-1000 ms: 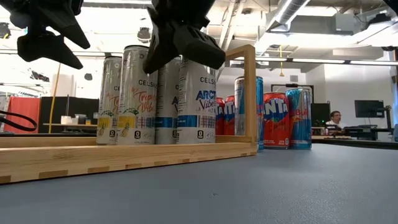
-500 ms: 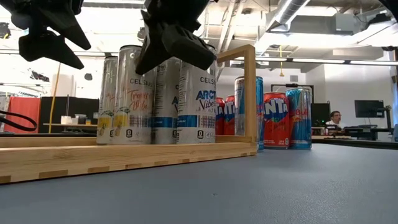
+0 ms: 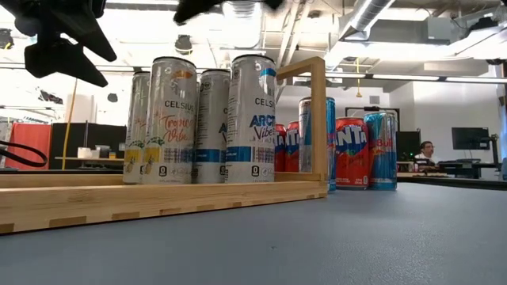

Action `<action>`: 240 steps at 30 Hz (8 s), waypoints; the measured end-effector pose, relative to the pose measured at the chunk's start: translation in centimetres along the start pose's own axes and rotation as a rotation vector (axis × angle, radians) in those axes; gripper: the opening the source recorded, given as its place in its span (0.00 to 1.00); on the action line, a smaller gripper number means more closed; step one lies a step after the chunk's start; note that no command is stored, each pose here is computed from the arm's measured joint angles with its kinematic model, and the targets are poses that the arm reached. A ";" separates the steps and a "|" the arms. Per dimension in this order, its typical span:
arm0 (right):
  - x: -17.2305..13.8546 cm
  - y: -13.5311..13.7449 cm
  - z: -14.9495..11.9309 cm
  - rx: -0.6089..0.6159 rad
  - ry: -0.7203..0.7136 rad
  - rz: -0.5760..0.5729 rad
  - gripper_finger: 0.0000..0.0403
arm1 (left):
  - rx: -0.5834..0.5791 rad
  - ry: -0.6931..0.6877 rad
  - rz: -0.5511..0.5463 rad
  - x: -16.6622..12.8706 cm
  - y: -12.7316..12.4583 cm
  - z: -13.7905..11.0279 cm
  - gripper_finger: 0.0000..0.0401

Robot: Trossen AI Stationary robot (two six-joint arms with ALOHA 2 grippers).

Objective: Place canned beverage on shelf
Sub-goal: Put the white yellow soda can on the shelf aligned with the other white yellow soda cans

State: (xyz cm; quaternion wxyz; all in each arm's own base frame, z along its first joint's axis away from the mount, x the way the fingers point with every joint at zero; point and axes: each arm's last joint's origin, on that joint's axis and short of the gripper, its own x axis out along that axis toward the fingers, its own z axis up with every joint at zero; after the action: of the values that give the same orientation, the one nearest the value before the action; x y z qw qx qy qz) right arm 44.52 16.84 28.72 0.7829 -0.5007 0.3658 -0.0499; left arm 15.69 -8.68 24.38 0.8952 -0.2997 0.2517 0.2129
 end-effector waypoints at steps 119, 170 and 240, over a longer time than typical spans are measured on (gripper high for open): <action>-1.6 -23.7 -26.0 0.842 0.139 0.422 0.58 | 0.399 0.334 0.130 6.7 12.6 20.4 0.59; -1.6 -23.6 -25.6 0.892 0.123 0.437 0.58 | 0.995 0.753 0.185 16.2 18.1 14.1 0.59; -2.6 -22.8 -23.4 0.859 0.091 0.468 0.58 | 1.216 0.916 0.857 11.1 10.7 18.0 0.62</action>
State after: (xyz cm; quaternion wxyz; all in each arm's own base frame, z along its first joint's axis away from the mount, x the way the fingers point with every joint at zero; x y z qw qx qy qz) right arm 34.63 -10.75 43.35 0.8920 -0.0341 0.4488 -0.0408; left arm 24.50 13.31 25.84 0.5537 0.2944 0.7477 0.2186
